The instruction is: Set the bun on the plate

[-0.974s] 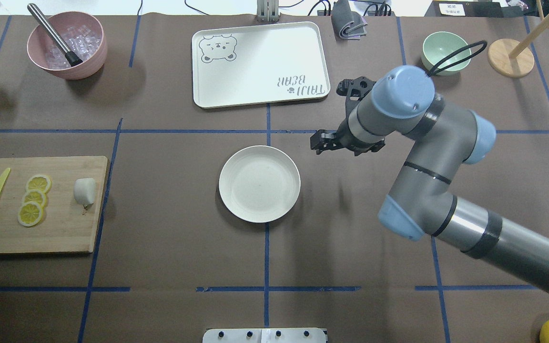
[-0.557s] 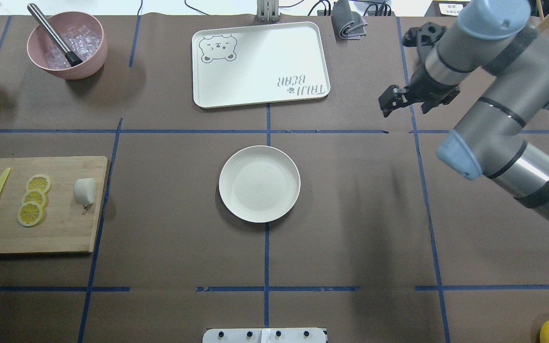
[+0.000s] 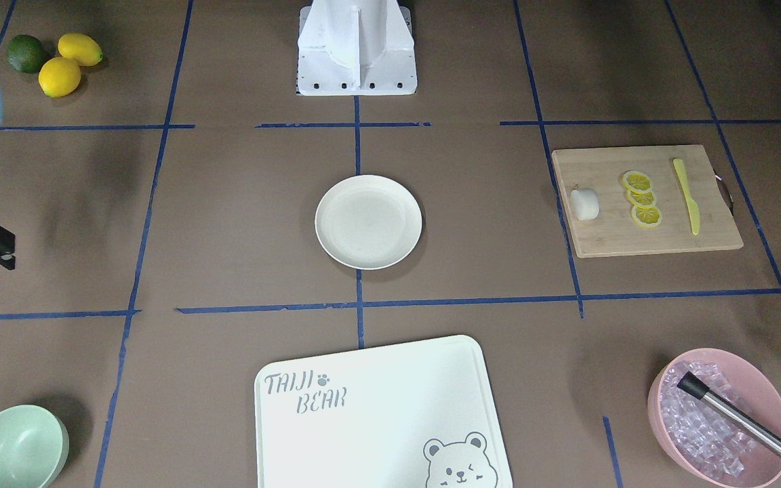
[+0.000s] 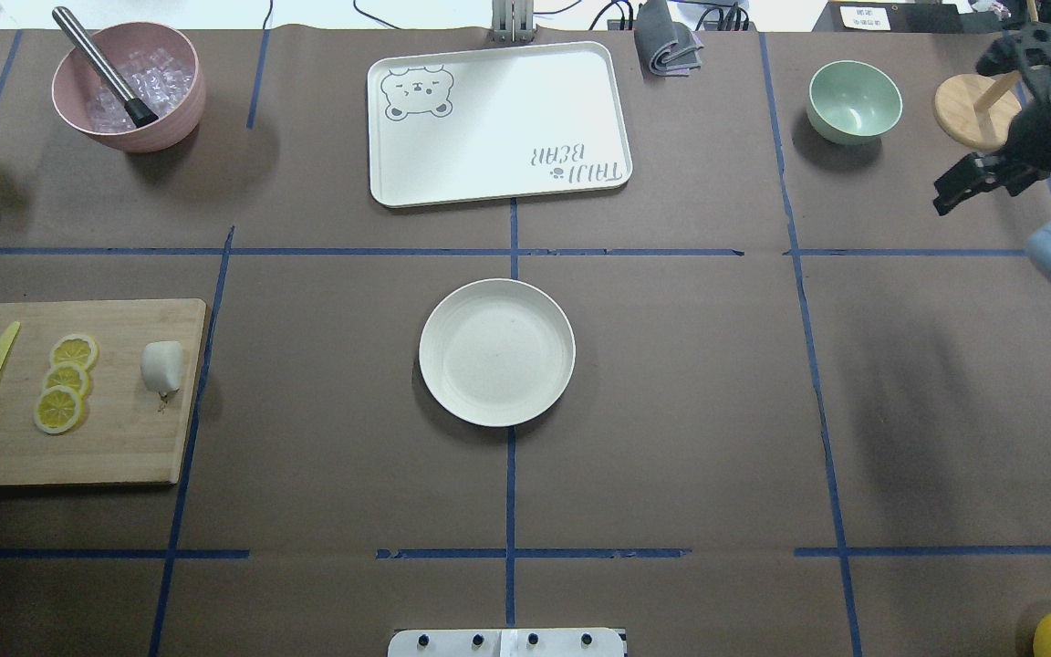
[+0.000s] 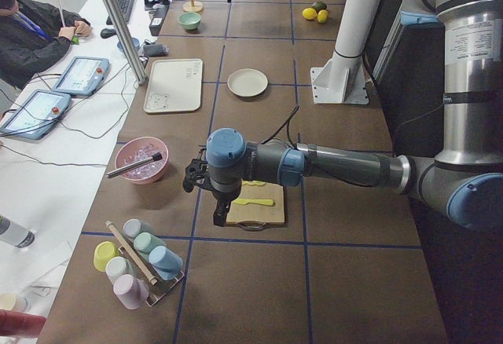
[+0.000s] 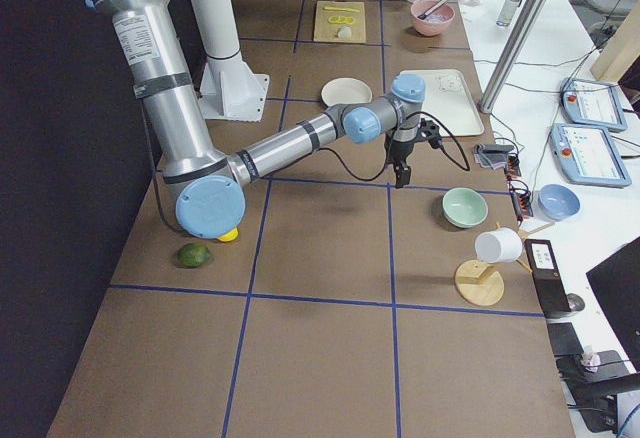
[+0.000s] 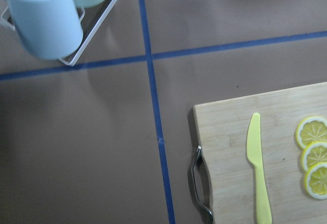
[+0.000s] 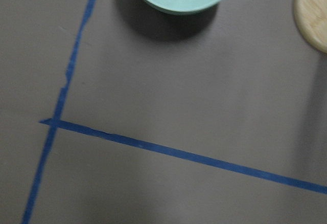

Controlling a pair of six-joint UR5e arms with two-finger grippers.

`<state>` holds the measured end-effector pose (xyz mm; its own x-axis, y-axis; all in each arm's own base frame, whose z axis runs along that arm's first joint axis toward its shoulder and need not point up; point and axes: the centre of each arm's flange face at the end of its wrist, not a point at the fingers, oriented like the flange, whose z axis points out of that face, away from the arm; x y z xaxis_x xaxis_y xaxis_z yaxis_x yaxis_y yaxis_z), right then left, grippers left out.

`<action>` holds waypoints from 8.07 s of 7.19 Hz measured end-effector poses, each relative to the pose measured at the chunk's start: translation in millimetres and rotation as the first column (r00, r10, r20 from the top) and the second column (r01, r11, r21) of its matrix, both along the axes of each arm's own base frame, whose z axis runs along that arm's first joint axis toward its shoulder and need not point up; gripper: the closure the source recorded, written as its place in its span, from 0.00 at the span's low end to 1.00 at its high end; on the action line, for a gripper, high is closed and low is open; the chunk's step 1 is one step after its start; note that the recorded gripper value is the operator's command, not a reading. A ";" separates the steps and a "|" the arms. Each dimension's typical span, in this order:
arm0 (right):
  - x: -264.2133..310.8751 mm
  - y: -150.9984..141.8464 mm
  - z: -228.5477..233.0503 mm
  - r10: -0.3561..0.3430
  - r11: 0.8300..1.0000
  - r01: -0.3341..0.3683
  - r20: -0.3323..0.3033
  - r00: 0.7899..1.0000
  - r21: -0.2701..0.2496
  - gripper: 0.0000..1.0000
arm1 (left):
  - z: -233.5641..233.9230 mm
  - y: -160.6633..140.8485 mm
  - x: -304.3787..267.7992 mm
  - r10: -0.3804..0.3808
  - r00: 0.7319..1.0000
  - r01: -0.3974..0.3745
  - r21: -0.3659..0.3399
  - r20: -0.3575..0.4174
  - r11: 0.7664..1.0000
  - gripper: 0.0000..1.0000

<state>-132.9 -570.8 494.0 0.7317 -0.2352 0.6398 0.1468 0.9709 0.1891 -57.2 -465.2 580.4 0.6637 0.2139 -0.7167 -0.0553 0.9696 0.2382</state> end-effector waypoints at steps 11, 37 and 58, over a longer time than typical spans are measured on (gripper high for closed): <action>186.1 124.8 146.9 0.058 0.996 -0.059 -0.017 0.998 -0.067 0.00 | -154.9 -16.9 312.1 -0.065 0.998 0.063 -0.179 -0.005 0.982 0.00; 185.3 116.8 141.9 0.058 0.997 -0.059 -0.017 0.998 -0.055 0.00 | -406.4 9.7 709.2 -0.226 0.970 0.242 -0.358 0.088 0.902 0.12; 186.1 127.7 155.2 0.055 0.995 -0.057 -0.026 0.998 -0.082 0.00 | 83.7 52.7 13.4 -0.006 1.000 0.011 -0.206 0.028 0.979 0.00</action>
<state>53.2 -443.1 649.2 0.7572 -0.1406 0.6379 0.0951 0.9899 0.1053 -43.8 -412.6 664.1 0.6845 0.0579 -0.7267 -0.0505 0.9982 0.0320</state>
